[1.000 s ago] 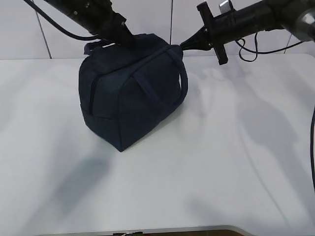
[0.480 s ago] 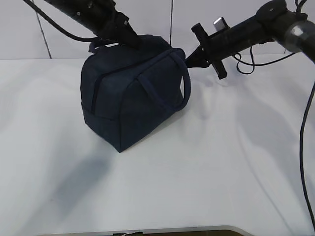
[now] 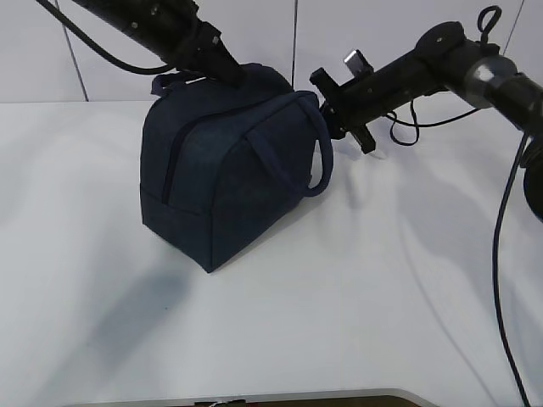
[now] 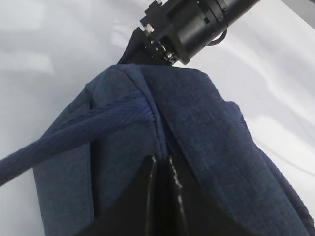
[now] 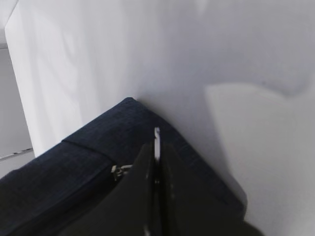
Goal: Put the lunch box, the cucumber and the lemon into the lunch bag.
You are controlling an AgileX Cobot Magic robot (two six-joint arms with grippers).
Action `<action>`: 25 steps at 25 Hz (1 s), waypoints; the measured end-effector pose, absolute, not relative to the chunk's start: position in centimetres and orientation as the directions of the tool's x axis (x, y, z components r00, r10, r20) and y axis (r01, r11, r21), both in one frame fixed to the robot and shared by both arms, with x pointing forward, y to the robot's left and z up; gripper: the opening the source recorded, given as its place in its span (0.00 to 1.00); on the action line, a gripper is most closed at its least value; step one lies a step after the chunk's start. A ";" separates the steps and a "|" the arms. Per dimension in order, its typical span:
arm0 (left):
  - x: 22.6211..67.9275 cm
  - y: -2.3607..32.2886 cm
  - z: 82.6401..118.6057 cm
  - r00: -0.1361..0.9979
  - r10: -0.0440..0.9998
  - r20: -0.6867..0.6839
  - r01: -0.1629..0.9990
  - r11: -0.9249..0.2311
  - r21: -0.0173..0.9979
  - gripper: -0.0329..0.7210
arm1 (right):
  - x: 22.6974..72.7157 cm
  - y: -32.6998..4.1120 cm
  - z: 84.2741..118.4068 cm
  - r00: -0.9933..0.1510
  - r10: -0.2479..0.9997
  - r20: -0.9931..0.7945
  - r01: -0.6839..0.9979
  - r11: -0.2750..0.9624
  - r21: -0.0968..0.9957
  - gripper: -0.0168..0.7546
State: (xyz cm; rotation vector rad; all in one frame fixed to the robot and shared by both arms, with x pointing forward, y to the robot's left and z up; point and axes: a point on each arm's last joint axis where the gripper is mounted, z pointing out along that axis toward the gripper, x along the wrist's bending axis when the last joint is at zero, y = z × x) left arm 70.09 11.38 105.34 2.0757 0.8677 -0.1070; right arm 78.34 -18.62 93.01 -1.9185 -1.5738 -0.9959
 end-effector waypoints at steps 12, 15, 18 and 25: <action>70.5 12.7 105.2 0.746 0.559 -0.363 0.623 -0.392 0.677 0.03 | 78.8 -18.8 97.9 -0.135 0.613 0.778 0.931 -0.190 0.312 0.08; 70.5 12.7 105.2 0.746 0.559 -0.364 0.623 -0.392 0.677 0.03 | 78.7 -18.6 98.7 -0.151 0.585 0.797 0.928 -0.194 0.319 0.21; 70.5 12.7 105.2 0.746 0.559 -0.364 0.623 -0.392 0.677 0.03 | 78.7 -18.6 99.2 -0.170 0.576 0.800 0.922 -0.194 0.335 0.36; 70.5 12.7 105.2 0.747 0.558 -0.362 0.622 -0.393 0.677 0.04 | 78.1 -18.6 102.0 -0.262 0.589 0.764 0.891 -0.157 0.427 0.45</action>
